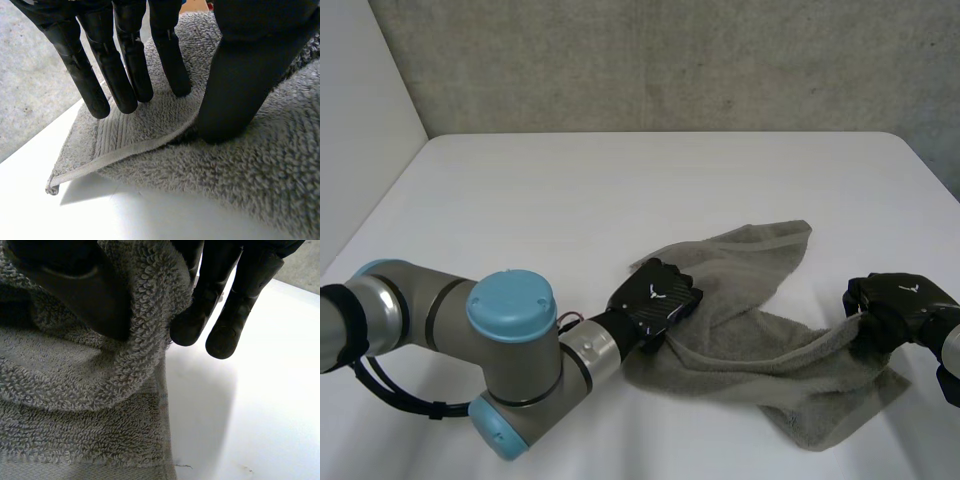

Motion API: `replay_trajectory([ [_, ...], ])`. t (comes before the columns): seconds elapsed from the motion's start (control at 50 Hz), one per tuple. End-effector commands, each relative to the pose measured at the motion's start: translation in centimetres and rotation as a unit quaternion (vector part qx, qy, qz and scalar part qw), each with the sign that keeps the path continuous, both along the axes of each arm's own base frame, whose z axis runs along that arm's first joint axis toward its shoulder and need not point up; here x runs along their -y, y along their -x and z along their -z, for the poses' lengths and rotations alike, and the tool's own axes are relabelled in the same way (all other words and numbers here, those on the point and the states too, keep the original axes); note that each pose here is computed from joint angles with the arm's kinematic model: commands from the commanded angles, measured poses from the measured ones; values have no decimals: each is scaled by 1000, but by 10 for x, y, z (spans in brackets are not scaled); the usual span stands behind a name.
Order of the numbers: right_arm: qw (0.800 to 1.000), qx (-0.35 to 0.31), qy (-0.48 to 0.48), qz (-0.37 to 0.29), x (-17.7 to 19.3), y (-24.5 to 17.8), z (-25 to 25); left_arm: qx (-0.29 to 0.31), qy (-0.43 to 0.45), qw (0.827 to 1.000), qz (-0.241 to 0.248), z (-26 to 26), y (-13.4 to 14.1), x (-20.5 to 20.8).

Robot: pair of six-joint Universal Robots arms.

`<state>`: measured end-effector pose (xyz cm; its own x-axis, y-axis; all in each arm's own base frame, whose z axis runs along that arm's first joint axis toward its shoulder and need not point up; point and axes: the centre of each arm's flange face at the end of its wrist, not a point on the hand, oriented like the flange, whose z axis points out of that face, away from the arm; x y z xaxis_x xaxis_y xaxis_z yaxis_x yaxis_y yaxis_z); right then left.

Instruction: Fold the laundry

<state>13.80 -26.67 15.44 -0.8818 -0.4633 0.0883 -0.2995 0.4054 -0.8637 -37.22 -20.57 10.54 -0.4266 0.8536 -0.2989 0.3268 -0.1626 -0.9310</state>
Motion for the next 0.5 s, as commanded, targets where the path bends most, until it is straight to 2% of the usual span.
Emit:
replay_trajectory([
  [0.02, 1000, 3, 3, 2, 2, 0, -2, -1, 2, 1000, 7, 2, 6, -1],
  [0.24, 999, 4, 49, 9, 25, 1, -25, -6, 10, 1000, 9, 1, 11, 2],
  [0.36, 994, 16, 106, -18, 40, -19, -59, -50, 71, 996, -7, -40, 24, 27],
  [0.4, 985, 17, 168, -45, 51, -39, -97, -98, 135, 984, -59, -91, 29, 57],
  [0.42, 985, 17, 169, -45, 52, -39, -97, -98, 135, 984, -59, -91, 29, 57],
  [0.44, 974, 14, 218, -52, 58, -48, -125, -126, 170, 973, -95, -122, 28, 74],
  [0.46, 963, 12, 264, -56, 62, -57, -149, -127, 170, 973, -96, -122, 28, 75],
  [0.48, 963, 12, 265, -56, 62, -57, -149, -158, 204, 956, -138, -155, 22, 93],
  [0.5, 947, 13, 318, -49, 65, -65, -178, -192, 237, 936, -177, -191, 14, 106],
])
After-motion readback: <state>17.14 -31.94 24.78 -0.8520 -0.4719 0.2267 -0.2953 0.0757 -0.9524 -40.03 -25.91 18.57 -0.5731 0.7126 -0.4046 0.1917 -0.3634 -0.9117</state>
